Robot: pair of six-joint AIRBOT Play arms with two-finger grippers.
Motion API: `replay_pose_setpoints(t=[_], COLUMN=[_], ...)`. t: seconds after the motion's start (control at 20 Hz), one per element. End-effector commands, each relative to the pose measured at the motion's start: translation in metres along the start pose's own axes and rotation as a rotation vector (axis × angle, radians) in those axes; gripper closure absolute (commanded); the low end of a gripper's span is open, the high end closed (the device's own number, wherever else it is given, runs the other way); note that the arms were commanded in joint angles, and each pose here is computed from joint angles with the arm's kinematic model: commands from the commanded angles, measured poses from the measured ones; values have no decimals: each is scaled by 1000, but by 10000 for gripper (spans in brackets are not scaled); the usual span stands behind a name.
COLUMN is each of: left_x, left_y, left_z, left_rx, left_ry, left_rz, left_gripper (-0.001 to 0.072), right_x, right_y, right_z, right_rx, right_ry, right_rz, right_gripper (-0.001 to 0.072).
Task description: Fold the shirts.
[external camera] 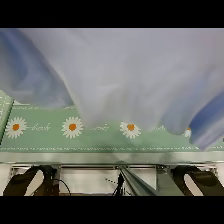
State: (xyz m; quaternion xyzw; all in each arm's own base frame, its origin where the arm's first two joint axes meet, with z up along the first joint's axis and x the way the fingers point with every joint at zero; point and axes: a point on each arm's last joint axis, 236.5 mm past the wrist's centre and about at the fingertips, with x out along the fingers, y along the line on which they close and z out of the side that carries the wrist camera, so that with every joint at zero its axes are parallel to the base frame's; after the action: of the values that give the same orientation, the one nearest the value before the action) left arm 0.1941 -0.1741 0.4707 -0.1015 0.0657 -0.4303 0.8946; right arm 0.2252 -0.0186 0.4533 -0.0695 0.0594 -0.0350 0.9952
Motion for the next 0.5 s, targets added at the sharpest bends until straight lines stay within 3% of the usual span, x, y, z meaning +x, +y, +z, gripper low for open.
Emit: replay_pose_setpoints(t=[0.0, 0.3, 0.45], left_x=[-6, 11, 22], left_y=[-13, 34, 99], left_z=[3, -36, -104], left_rx=[36, -88, -230], left_ry=[3, 104, 251], left_rz=[7, 24, 138], left_gripper=[680, 680, 680], right_x=[-24, 78, 168], right_y=[-1, 32, 51], right_z=[45, 37, -2], right_rx=[34, 30, 39], right_ry=[-146, -68, 56], right_rz=[13, 115, 148], right_gripper=[677, 677, 677])
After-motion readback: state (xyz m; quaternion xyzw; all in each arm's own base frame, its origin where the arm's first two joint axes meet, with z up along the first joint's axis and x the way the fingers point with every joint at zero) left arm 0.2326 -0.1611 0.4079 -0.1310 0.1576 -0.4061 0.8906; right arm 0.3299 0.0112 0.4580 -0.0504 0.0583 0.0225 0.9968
